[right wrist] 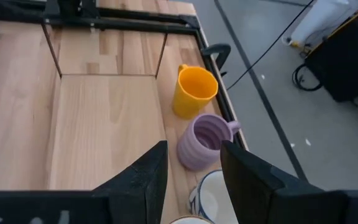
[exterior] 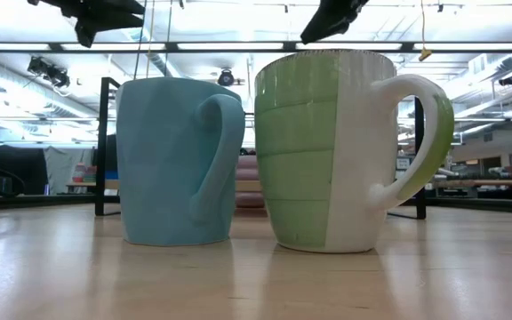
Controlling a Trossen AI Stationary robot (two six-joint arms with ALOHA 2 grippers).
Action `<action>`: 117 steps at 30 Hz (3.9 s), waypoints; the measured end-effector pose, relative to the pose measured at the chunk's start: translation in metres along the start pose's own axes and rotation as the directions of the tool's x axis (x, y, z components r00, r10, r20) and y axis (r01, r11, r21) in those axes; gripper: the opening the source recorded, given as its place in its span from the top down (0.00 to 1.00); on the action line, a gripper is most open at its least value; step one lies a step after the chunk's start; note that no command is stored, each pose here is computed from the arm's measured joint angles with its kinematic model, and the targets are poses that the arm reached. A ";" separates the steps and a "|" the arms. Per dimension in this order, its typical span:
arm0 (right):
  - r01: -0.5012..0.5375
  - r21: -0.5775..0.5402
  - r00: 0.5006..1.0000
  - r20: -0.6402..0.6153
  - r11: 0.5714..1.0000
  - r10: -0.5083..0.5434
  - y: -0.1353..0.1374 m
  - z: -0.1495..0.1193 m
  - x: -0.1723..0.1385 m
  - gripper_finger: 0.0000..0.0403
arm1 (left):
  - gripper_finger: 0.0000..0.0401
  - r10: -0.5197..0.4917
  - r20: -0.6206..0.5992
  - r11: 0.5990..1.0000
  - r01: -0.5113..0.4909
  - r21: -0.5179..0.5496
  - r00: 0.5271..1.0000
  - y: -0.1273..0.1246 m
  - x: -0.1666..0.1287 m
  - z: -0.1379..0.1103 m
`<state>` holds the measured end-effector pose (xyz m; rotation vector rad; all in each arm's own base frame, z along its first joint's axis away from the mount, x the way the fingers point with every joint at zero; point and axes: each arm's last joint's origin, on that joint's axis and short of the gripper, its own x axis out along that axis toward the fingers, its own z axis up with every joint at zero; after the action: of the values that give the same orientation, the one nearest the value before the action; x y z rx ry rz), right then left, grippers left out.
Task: Place coffee mugs
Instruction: Put the yellow mug on the shelf
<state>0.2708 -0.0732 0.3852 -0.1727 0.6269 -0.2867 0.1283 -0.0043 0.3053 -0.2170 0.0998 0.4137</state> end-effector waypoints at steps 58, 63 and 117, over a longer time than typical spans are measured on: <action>0.059 0.026 0.997 -0.044 0.998 -0.058 -0.001 0.027 0.022 0.62 | 0.68 0.043 -0.147 0.982 -0.015 0.187 0.988 0.018 0.063 0.019; 0.064 0.033 0.998 -0.015 0.997 -0.064 -0.004 0.028 0.001 0.62 | 0.68 0.066 -0.254 0.977 -0.011 0.212 0.965 0.030 0.096 0.043; -0.005 -0.026 1.000 0.015 1.000 0.005 -0.005 0.024 -0.034 0.62 | 0.68 0.263 -0.911 0.929 0.172 0.328 0.318 0.136 0.265 0.004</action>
<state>0.2584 -0.0653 0.4245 -0.1984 0.6163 -0.2722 0.3144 0.2210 0.2468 -0.0482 1.4124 0.2576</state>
